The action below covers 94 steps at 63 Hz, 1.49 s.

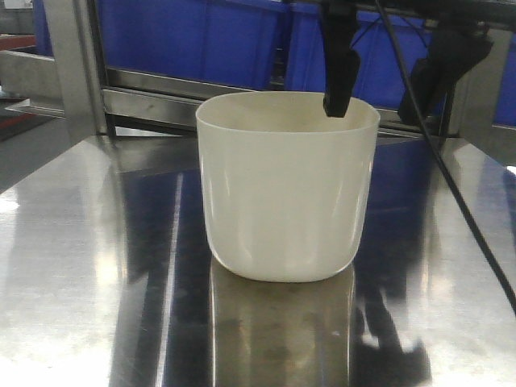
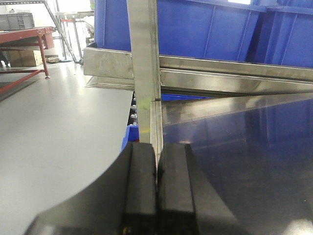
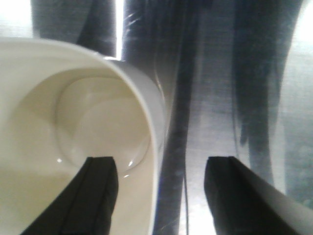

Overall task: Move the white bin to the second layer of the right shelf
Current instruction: 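Lower the right gripper onto the rim of the white bin, then close the right gripper on the bin rim and lift it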

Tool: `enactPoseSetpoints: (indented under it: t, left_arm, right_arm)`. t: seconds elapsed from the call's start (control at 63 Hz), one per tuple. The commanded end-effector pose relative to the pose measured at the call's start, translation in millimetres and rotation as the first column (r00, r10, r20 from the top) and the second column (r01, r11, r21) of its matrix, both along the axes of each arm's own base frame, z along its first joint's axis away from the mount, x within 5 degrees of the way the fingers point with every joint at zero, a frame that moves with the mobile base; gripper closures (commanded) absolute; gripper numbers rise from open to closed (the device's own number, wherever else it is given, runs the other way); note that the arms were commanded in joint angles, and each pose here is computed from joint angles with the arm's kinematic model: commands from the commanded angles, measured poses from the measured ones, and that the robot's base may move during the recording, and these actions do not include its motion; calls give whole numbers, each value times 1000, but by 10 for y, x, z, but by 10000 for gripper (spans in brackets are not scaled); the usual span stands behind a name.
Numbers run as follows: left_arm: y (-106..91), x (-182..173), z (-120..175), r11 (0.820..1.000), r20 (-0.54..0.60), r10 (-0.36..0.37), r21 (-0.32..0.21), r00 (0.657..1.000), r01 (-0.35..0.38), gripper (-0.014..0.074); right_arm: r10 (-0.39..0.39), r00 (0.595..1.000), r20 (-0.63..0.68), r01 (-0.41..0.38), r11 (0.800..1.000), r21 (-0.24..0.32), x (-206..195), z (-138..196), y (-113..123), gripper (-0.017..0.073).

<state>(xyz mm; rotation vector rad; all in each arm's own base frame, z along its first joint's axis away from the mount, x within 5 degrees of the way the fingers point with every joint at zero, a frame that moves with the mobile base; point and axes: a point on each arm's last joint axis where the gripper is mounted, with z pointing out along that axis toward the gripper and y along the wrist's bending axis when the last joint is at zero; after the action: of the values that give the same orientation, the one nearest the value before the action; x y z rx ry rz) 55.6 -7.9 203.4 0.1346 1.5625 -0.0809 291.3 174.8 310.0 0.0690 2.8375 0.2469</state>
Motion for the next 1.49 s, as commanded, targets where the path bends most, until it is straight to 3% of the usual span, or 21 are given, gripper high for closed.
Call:
enactPoseSetpoints:
  t: [0.0,0.397,0.731,0.953,1.143,1.35,1.477]
  left_arm:
    - [2,3,-40,1000,59,1,-17,998,0,509]
    - [2,3,-40,1000,59,1,-17,998,0,509]
    - [2,3,-40,1000,59,1,-17,998,0,509]
    - [2,3,-40,1000,59,1,-17,998,0,509]
    - [2,3,-40,1000,59,1,-17,998,0,509]
    - [2,3,-40,1000,59,1,-17,998,0,509]
    - [2,3,-40,1000,59,1,-17,998,0,509]
  right_arm:
    - [3,996,89,-5,1000,18,23,183,-14,53]
    - [5,998,64,-5,1000,3,91,48,27,66]
    - [6,999,35,-5,1000,-12,151,-82,66,280]
    - [14,1000,26,-13,1000,-22,136,-76,57,349]
    - [42,998,51,-41,999,-20,110,-4,40,510]
    - [53,988,143,-56,998,12,9,289,-95,502]
    - [77,974,215,-74,997,-24,-23,470,-341,502]
